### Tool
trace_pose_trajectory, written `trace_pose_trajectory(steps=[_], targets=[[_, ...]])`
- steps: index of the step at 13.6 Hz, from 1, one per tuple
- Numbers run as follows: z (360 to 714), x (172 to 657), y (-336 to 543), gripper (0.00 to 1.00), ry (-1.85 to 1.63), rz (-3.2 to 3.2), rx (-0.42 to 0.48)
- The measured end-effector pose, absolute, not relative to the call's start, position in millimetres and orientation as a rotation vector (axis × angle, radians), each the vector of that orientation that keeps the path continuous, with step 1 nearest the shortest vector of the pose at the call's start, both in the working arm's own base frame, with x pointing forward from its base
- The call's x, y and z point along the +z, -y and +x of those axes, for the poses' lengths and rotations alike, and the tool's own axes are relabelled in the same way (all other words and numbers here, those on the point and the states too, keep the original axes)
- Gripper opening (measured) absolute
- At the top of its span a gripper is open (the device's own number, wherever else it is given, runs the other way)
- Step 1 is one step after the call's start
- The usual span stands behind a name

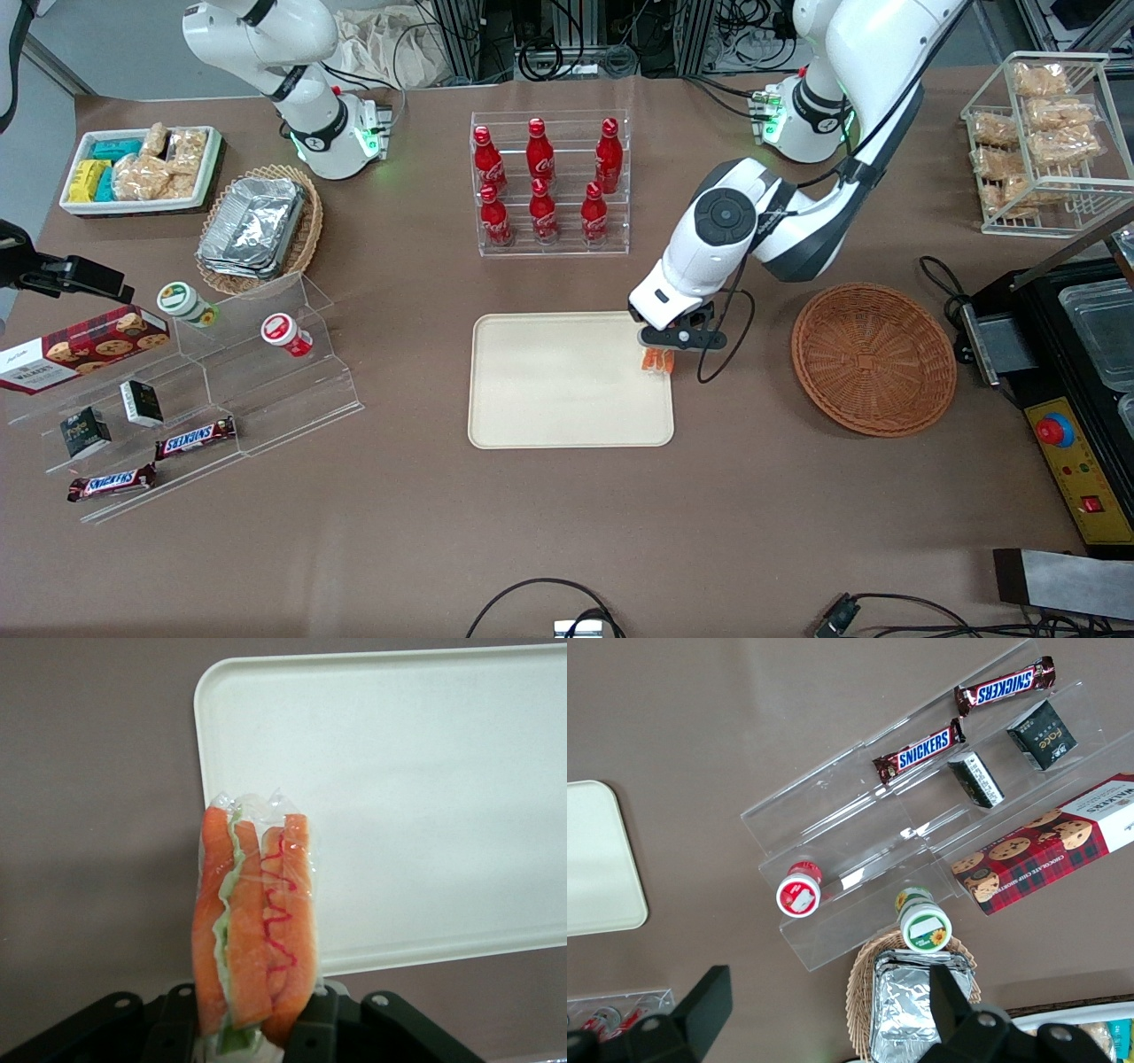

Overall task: Place sandwich from basket to tray
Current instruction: 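Carry the held sandwich over the cream tray with the left gripper, then lower the sandwich onto the tray and open the left gripper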

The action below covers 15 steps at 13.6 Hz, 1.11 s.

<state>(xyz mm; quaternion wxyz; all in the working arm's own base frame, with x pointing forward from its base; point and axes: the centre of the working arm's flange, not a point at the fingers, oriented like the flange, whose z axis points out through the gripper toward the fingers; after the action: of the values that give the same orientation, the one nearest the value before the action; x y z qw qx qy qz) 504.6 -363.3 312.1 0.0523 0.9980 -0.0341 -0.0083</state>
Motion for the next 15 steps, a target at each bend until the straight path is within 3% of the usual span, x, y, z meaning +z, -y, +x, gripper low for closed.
trace_pose_trajectory(steps=[15], targets=[[511.8, 253.0, 409.4, 0.33, 0.085, 3.096, 0.007]])
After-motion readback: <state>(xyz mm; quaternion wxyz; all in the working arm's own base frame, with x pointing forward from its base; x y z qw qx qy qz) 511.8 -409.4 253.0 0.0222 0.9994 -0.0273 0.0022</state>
